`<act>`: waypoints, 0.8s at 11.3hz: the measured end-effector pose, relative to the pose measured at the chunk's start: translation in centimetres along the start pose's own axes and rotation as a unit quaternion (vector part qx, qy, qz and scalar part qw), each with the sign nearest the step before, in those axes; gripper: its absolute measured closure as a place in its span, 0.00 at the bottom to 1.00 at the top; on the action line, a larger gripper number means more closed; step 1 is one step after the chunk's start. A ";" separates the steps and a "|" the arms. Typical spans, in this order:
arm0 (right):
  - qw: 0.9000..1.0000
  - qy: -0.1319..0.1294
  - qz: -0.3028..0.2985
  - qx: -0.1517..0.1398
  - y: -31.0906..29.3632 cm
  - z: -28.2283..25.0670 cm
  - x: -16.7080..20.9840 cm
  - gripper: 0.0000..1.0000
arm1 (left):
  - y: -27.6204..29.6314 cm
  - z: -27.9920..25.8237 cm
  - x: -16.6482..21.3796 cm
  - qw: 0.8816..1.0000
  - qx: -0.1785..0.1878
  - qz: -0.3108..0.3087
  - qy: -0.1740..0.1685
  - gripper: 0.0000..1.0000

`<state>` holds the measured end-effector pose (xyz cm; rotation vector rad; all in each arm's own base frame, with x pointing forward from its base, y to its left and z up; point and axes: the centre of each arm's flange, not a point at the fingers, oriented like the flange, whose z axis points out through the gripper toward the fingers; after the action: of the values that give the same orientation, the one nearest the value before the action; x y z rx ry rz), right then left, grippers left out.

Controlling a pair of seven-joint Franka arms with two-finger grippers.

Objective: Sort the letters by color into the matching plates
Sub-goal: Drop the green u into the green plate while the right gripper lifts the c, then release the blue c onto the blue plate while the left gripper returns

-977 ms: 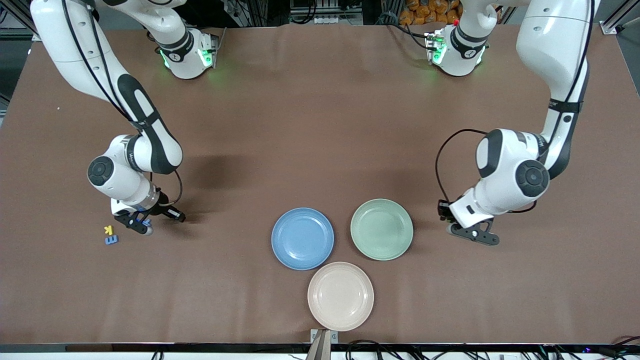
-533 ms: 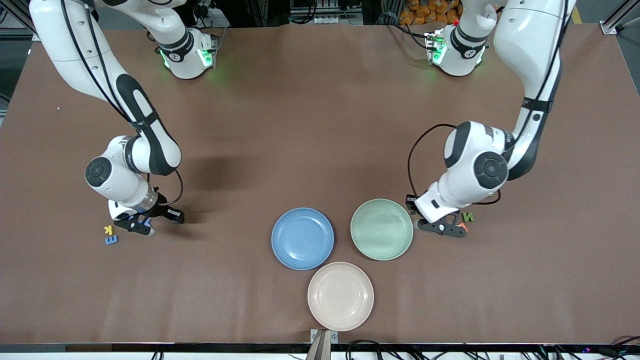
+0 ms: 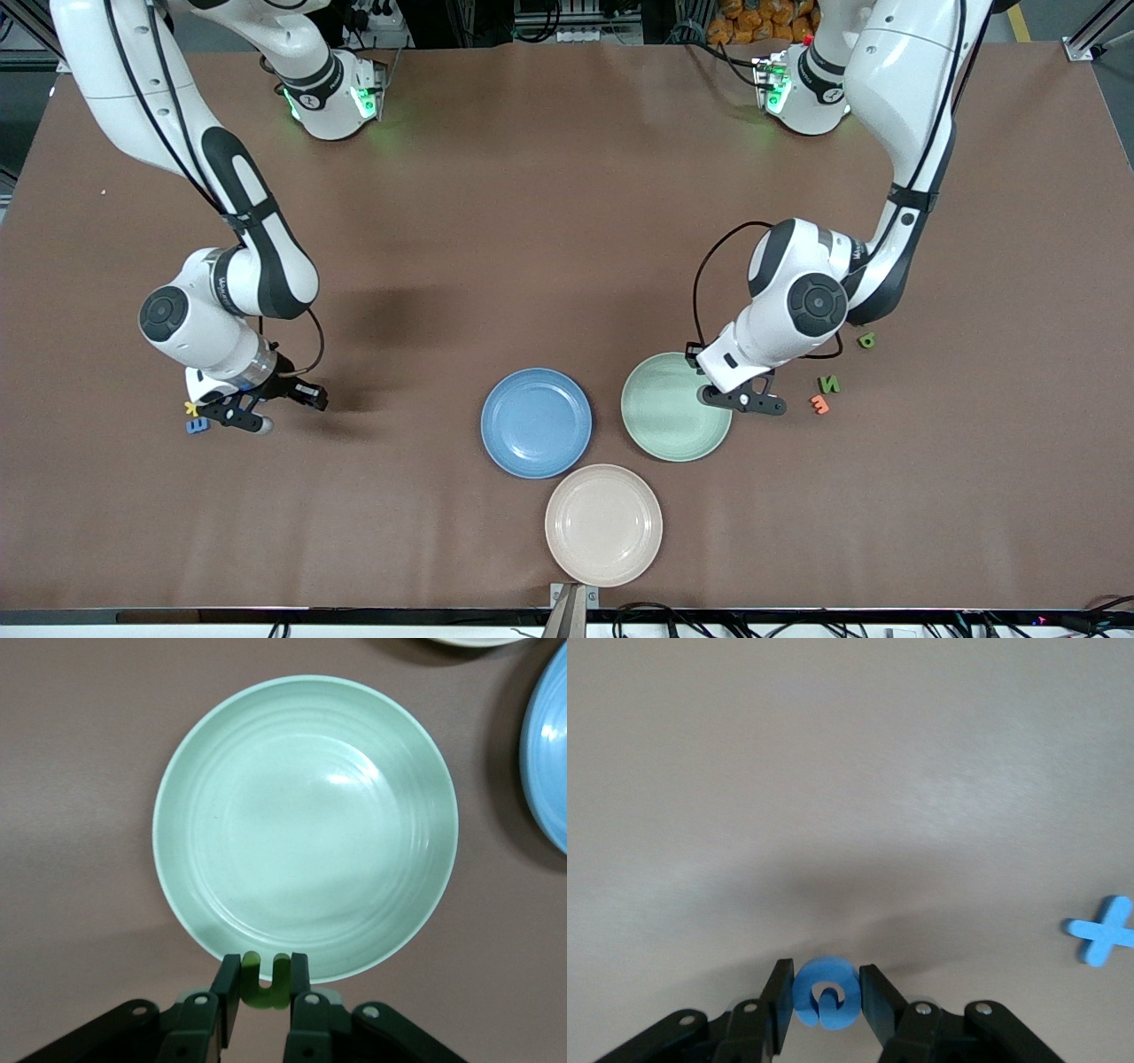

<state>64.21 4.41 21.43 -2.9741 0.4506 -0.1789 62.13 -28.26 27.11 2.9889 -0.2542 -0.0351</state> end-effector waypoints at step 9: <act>0.996 0.015 0.029 0.080 -19.5 -4.7 -3.4 0.63 | 0.2 1.0 1.8 1.000 -0.002 -0.010 0.008 0.35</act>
<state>65.91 23.39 28.51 -2.8012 0.5008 -0.2416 63.87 -28.94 26.18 2.9864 -0.2217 -0.0144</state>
